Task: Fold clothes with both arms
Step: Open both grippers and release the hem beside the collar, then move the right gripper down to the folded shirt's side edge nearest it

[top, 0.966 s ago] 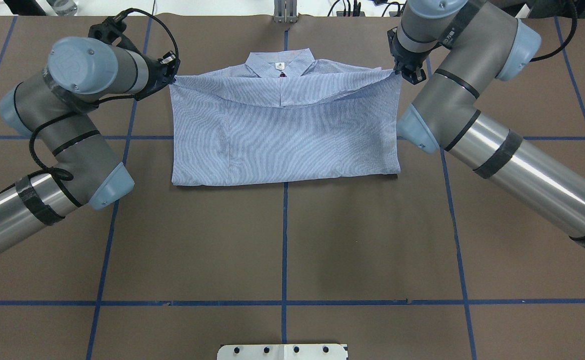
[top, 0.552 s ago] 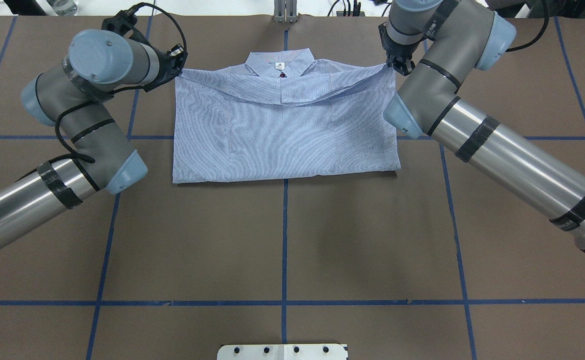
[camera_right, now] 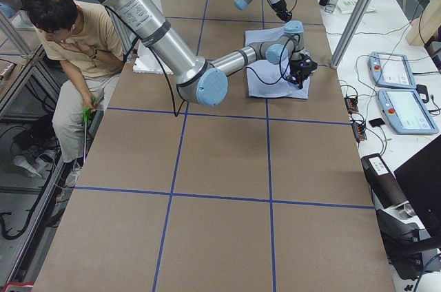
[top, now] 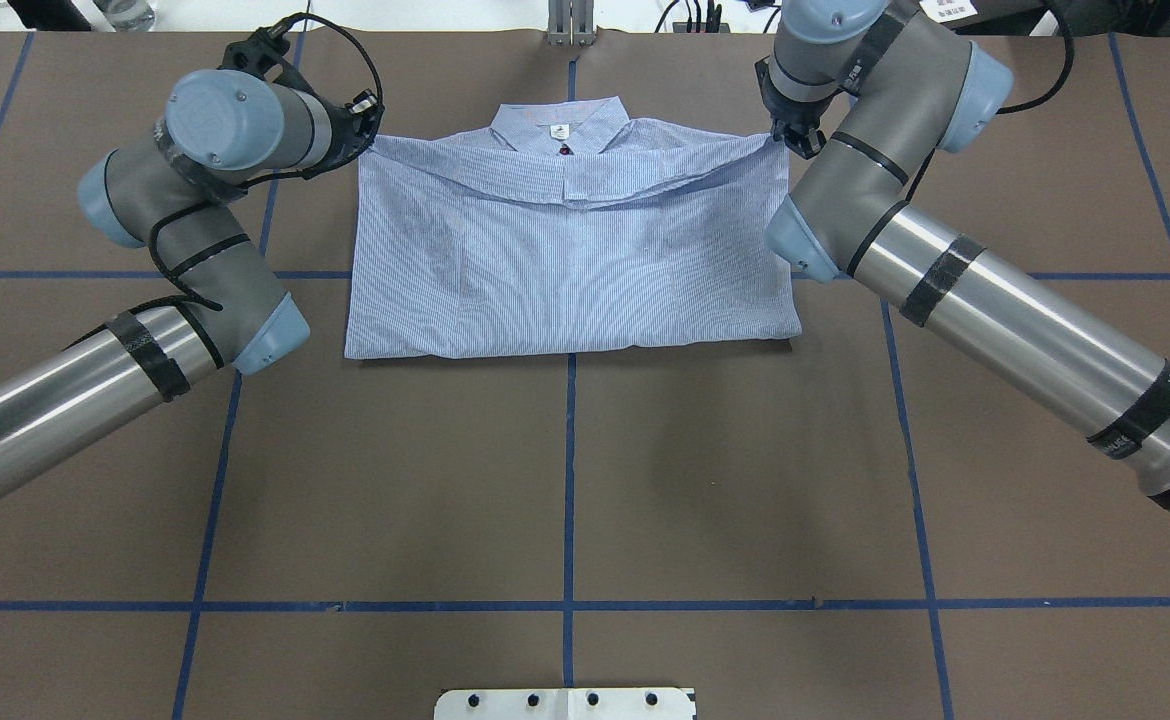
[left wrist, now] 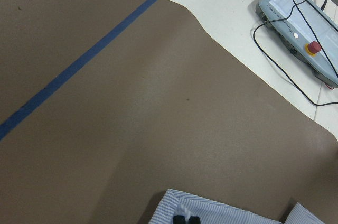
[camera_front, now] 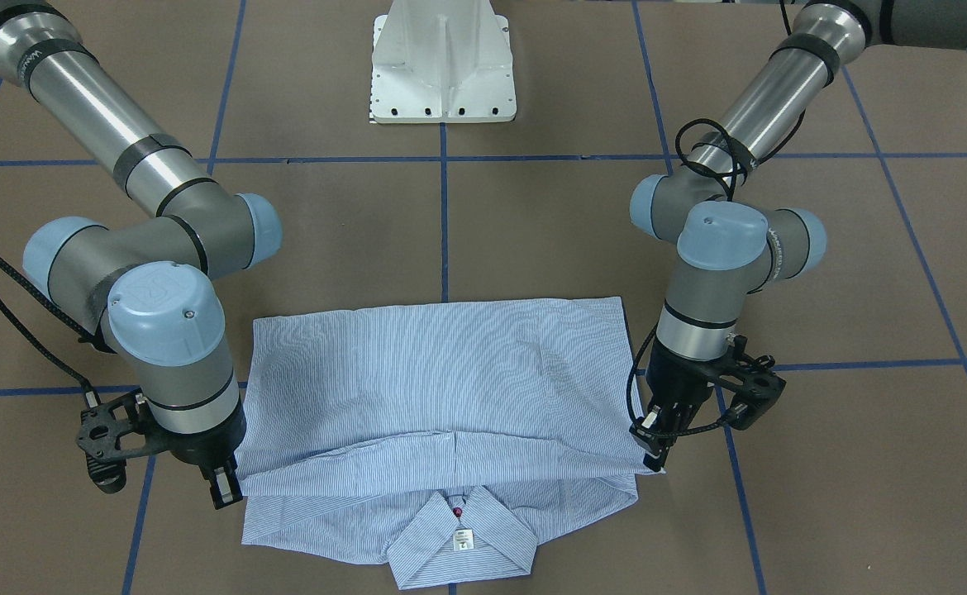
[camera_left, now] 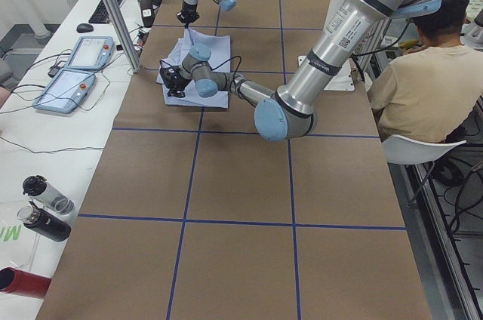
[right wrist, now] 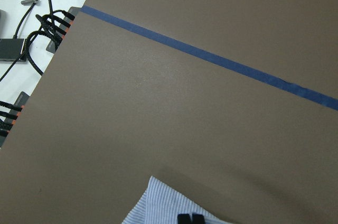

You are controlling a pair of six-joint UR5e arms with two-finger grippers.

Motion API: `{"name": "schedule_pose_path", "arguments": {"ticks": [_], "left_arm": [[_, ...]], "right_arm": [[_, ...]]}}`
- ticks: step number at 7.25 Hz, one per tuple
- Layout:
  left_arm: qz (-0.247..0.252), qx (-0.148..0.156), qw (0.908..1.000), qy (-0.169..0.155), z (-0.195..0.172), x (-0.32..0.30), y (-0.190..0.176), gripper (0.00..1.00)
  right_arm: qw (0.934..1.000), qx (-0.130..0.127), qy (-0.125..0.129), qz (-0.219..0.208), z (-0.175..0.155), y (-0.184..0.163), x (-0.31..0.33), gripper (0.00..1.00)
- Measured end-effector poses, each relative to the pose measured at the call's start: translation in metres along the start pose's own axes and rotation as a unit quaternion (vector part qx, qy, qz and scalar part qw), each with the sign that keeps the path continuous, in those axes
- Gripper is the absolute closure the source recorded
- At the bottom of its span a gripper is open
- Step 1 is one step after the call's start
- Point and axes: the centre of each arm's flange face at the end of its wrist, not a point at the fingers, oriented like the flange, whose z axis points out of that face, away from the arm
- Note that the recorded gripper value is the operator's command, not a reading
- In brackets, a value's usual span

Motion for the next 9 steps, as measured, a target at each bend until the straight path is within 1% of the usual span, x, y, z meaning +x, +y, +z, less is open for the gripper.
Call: {"name": "schedule_pose_path", "arguments": {"ticks": [1,2,3,4,5,6,7,9], "left_arm": [[0.002,0.003,1.0000,0.000,0.003,-0.001,-0.001,0.32],[0.004,0.004,1.0000,0.000,0.004,-0.001,-0.001,0.26],[0.008,0.004,1.0000,0.003,0.003,0.000,-0.002,0.25],[0.010,0.005,0.9999,0.009,0.000,0.003,-0.005,0.25],[0.010,0.005,0.9997,0.022,-0.012,0.011,-0.010,0.25],[0.010,-0.001,0.9992,0.039,-0.030,0.018,-0.014,0.25],[0.011,-0.012,0.9985,0.052,-0.045,0.019,-0.015,0.25],[0.012,-0.023,0.9975,0.066,-0.062,0.019,-0.013,0.25]], "right_arm": [[1.0000,0.002,-0.002,-0.003,0.008,0.002,0.002,0.57],[1.0000,0.002,-0.004,-0.004,0.012,0.003,0.001,0.49],[1.0000,0.002,-0.007,-0.004,0.011,0.004,-0.001,0.34],[0.9999,-0.001,-0.012,-0.005,0.005,0.006,-0.006,0.02],[0.9997,-0.006,-0.021,-0.006,-0.005,0.008,-0.010,0.02],[0.9993,-0.014,-0.033,-0.007,-0.017,0.012,-0.005,0.02],[0.9988,-0.024,-0.042,-0.008,-0.025,0.014,0.017,0.02],[0.9977,-0.045,-0.049,-0.015,-0.033,0.035,0.102,0.02]]}}
